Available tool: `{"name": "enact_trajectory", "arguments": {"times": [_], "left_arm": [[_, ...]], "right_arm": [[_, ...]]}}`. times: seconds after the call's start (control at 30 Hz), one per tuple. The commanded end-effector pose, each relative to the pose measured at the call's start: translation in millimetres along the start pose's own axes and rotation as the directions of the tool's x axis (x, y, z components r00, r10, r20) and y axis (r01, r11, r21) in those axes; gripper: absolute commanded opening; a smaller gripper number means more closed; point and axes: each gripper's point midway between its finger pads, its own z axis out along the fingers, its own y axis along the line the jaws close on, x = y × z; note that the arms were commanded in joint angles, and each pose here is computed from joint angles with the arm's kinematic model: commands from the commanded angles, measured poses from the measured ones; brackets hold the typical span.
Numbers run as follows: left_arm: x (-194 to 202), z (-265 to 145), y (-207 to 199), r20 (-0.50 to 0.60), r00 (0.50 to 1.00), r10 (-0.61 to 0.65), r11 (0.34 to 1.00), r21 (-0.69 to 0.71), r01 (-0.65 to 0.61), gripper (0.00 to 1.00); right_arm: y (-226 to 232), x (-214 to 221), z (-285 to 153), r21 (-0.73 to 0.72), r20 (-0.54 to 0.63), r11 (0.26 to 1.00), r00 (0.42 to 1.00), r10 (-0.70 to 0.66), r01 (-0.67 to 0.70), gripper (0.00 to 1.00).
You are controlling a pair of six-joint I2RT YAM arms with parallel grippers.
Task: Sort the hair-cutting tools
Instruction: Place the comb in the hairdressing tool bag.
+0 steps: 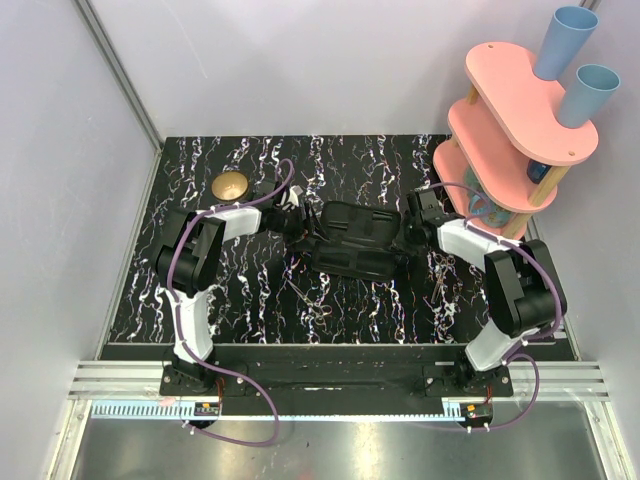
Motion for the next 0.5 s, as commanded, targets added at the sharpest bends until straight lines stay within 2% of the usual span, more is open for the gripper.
{"name": "enact_trajectory", "arguments": {"times": [0.0,0.3,0.47], "left_arm": [[31.2,16.0,76.2,-0.044,0.997,-0.058,0.964,-0.263,0.045,0.69],[33.0,17.5,76.6,-0.054,0.997,-0.064,0.965,-0.258,0.048,0.7],[33.3,17.8,73.9,-0.058,0.997,-0.057,0.968,-0.246,0.041,0.7]], "right_arm": [[2.8,-8.3,9.4,-0.003,0.013,1.0,1.0,-0.027,0.027,0.22],[0.3,11.9,27.3,-0.017,-0.079,1.0,0.997,-0.026,0.025,0.19],[4.6,17.3,26.1,-0.037,-0.088,0.999,0.996,-0.023,0.019,0.19]]}}
